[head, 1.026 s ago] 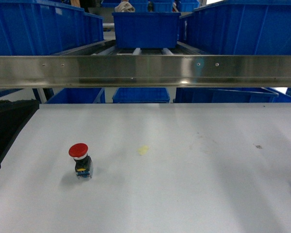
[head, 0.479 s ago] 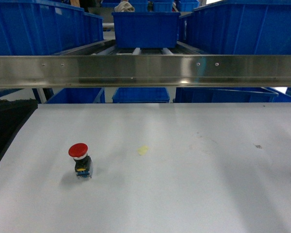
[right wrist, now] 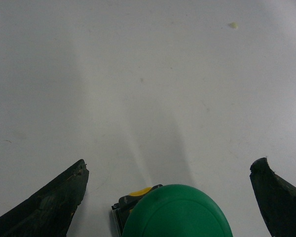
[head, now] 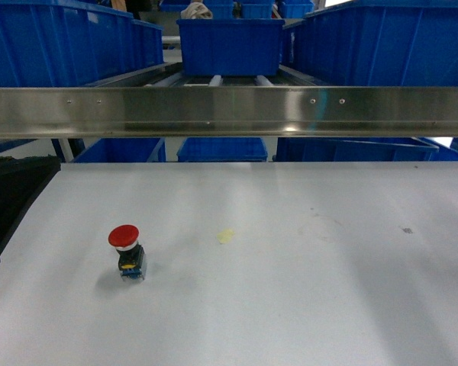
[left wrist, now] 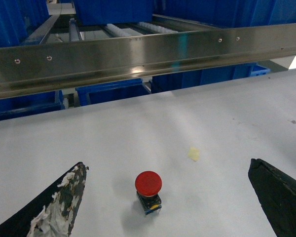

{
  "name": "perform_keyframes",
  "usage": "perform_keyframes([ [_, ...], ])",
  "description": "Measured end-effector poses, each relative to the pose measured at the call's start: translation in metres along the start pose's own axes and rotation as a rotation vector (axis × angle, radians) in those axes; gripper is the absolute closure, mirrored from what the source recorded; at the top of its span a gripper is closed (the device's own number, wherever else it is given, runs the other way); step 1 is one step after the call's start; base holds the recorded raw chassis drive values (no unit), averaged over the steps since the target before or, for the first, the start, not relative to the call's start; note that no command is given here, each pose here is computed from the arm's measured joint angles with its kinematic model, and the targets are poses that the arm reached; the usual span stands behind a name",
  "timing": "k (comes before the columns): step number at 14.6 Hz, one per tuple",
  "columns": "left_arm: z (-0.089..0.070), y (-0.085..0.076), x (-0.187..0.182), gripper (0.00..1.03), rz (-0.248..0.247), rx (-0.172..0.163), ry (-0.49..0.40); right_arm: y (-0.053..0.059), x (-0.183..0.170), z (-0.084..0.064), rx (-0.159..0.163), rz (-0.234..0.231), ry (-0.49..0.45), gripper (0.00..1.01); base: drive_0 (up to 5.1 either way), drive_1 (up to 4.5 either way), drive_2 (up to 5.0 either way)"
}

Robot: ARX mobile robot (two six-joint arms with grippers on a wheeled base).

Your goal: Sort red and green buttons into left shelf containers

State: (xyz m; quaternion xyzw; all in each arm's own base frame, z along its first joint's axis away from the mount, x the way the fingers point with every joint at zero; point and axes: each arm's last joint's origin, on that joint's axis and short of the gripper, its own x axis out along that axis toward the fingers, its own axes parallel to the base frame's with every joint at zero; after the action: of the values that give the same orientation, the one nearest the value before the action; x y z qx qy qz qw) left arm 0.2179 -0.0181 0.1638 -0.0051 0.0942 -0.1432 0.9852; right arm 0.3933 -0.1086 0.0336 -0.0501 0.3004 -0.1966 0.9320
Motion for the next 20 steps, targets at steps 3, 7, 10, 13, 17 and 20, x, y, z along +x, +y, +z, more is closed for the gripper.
perform_keyframes([
  [3, 0.000, 0.000, 0.000, 0.05, 0.000, 0.000, 0.000, 0.000, 0.000, 0.000, 0.000, 0.000, 0.000, 0.25, 0.0, 0.00, 0.0],
  [7, 0.000, 0.000, 0.000, 0.05, 0.000, 0.000, 0.000, 0.000, 0.000, 0.000, 0.000, 0.000, 0.001, 0.62, 0.0, 0.00, 0.0],
  [10, 0.000, 0.000, 0.000, 0.05, 0.000, 0.000, 0.000, 0.000, 0.000, 0.000, 0.000, 0.000, 0.000, 0.70, 0.0, 0.00, 0.0],
  [13, 0.000, 0.000, 0.000, 0.05, 0.000, 0.000, 0.000, 0.004, -0.008, 0.000, -0.005, 0.035, -0.005, 0.70, 0.0, 0.00, 0.0],
  [17, 0.000, 0.000, 0.000, 0.05, 0.000, 0.000, 0.000, 0.011, -0.049, 0.032, -0.012, 0.156, -0.105, 0.70, 0.0, 0.00, 0.0],
  [20, 0.000, 0.000, 0.000, 0.05, 0.000, 0.000, 0.000, -0.013, -0.123, 0.076, 0.002, 0.284, -0.286, 0.70, 0.0, 0.00, 0.0],
])
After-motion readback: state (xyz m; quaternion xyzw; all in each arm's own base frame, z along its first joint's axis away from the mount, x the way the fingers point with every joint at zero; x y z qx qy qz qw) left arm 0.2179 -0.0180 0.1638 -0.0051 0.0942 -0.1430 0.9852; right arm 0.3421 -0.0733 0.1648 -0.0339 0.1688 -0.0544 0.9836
